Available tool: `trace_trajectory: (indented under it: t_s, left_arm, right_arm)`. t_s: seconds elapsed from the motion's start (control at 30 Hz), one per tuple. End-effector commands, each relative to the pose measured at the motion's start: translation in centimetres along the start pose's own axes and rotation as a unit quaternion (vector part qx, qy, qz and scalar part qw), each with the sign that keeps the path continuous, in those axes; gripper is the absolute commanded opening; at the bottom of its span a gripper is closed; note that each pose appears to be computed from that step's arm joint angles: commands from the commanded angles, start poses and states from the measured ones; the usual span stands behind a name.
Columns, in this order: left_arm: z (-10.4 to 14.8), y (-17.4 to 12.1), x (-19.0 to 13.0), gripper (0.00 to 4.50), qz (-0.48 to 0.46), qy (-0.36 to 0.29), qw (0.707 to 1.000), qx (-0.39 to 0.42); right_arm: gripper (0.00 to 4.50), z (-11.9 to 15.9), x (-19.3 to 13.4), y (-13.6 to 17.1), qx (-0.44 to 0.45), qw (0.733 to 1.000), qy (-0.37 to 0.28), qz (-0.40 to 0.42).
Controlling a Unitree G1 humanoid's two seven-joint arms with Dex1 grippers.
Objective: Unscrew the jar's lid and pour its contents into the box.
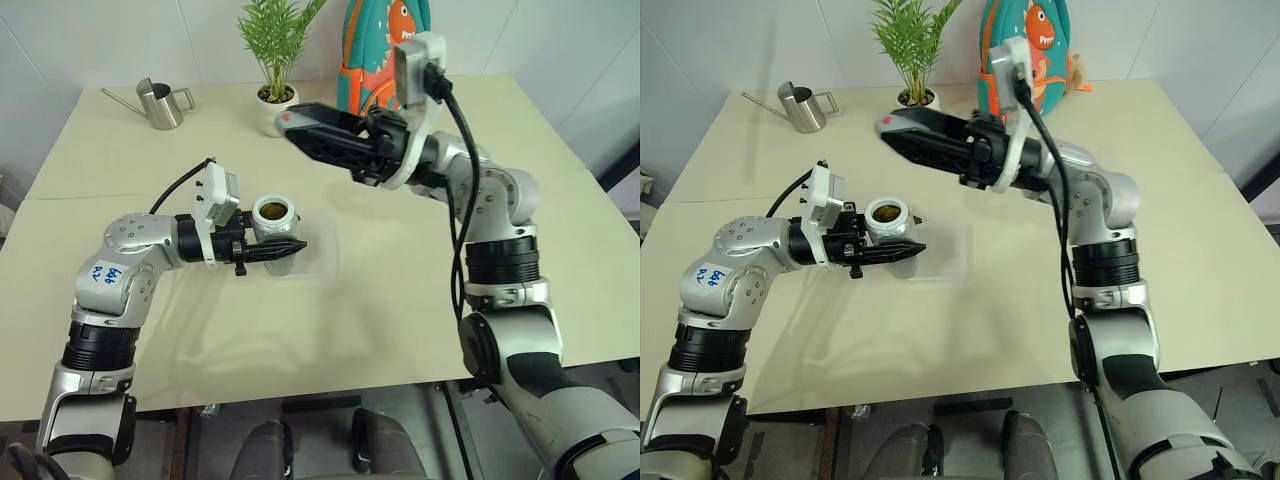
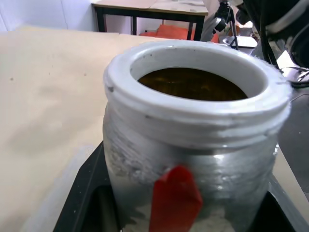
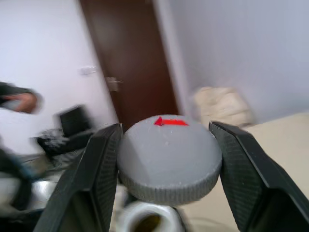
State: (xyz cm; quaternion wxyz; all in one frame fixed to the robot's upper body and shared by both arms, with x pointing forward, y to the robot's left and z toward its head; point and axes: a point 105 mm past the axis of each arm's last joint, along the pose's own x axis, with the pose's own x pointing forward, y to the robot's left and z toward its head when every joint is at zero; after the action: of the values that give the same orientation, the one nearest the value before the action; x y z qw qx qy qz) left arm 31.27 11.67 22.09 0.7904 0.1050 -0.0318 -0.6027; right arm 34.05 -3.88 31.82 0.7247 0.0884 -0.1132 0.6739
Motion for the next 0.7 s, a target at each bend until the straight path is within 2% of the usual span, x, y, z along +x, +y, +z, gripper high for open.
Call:
trace_trajectory:
  t_s: [0.03,0.1,0.17,0.23,0.37,0.53,0.7]
  left_arm:
    - [1.3,-0.2,-0.6,1.93,0.008,-0.016,1.0,0.021]
    - [1.4,0.0,-1.0,1.93,0.02,-0.02,0.999,0.02]
    - [1.5,0.3,-1.4,1.93,0.03,-0.024,0.999,0.017]
    - [1.5,0.4,-1.6,1.93,0.033,-0.025,0.999,0.016]
    - [1.4,0.4,-1.4,1.93,0.032,-0.026,0.999,0.012]
    - [1.4,0.3,-1.3,1.93,0.03,-0.025,0.999,0.01]
    - [1.5,0.3,-1.4,1.93,0.032,-0.026,0.999,0.01]
  right_arm:
    - [2.54,-0.8,-3.9,-2.9,-0.064,0.992,0.03,-0.107]
    - [2.54,-3.7,-9.2,-6.0,-0.117,0.964,0.095,-0.221]
    - [2.54,-6.1,-13.9,-7.7,-0.121,0.935,0.117,-0.312]
    - [2.54,-7.9,-16.5,-8.3,-0.107,0.92,0.117,-0.359]
    - [2.54,-12.9,-20.6,-8.3,-0.099,0.886,0.171,-0.419]
    - [2.54,-15.2,-21.7,-7.5,-0.08,0.883,0.17,-0.43]
    - [4.23,-15.8,-21.3,-6.6,-0.065,0.896,0.165,-0.406]
